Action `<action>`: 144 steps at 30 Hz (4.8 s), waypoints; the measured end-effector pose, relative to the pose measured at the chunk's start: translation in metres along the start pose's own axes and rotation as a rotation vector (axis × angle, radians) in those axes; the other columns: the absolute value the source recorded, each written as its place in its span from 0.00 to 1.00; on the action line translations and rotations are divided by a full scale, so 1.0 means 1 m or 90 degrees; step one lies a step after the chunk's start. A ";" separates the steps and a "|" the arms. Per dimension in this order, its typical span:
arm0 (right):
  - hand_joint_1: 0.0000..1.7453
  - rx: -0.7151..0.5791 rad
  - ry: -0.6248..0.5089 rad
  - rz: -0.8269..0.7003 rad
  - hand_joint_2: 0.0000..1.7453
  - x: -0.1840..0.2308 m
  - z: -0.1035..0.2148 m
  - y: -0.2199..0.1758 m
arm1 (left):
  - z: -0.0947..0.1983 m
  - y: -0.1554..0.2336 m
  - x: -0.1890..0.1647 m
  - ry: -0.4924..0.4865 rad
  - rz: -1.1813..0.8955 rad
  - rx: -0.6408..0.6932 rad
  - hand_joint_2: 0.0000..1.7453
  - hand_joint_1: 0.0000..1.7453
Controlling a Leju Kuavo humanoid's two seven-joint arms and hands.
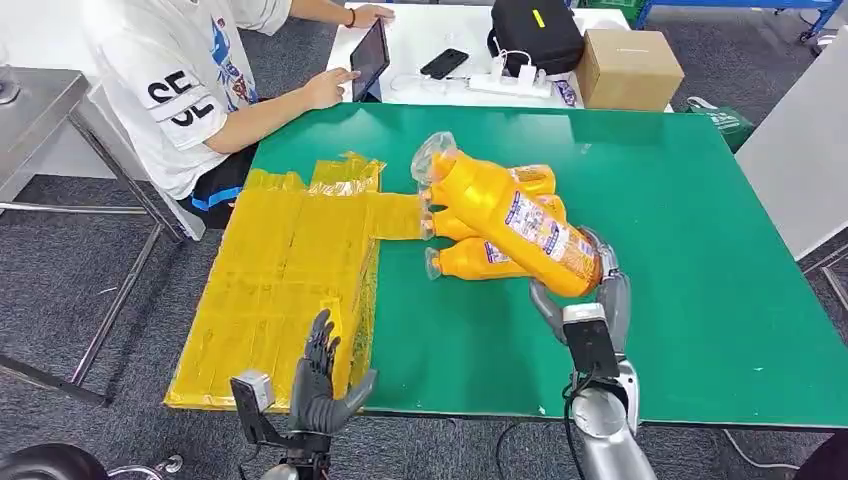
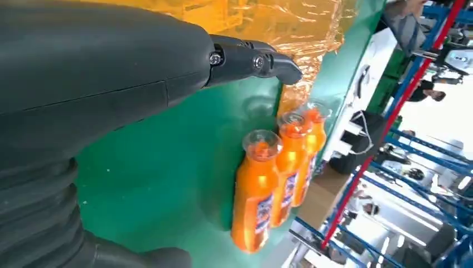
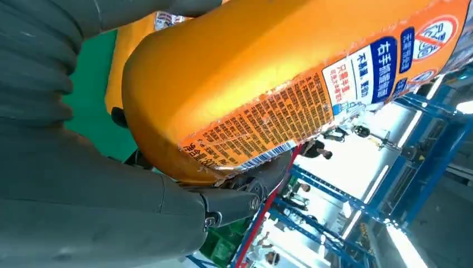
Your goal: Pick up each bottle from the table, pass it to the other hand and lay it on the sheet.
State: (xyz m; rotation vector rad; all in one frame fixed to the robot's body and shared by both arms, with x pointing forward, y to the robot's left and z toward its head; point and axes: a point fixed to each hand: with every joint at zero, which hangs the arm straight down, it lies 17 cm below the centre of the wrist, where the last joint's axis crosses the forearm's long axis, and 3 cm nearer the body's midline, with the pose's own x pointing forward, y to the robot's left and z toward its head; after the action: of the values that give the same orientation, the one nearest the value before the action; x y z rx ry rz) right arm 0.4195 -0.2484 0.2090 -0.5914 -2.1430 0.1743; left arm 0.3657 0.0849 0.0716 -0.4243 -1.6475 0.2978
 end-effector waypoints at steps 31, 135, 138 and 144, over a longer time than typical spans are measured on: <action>1.00 0.261 0.009 -0.159 1.00 0.054 0.124 0.169 | -0.014 -0.067 0.065 -0.055 0.146 -0.166 1.00 0.00; 0.00 0.439 -0.063 -0.284 0.00 0.128 0.148 0.217 | -0.064 0.004 0.154 -0.261 -0.069 -0.038 1.00 1.00; 0.00 0.426 -0.088 -0.315 0.00 0.140 0.140 0.205 | -0.083 0.030 0.187 -0.328 -0.177 0.021 1.00 1.00; 0.00 0.298 -0.094 -0.351 0.00 0.144 0.099 0.164 | -0.111 0.069 0.233 -0.437 -0.493 0.126 1.00 1.00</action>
State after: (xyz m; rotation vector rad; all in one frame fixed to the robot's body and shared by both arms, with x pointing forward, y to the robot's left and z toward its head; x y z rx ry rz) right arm 0.3269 -0.0279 0.1996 0.2905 -2.2156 0.4045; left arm 0.4624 0.2434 0.2635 0.5354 -2.2785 0.0070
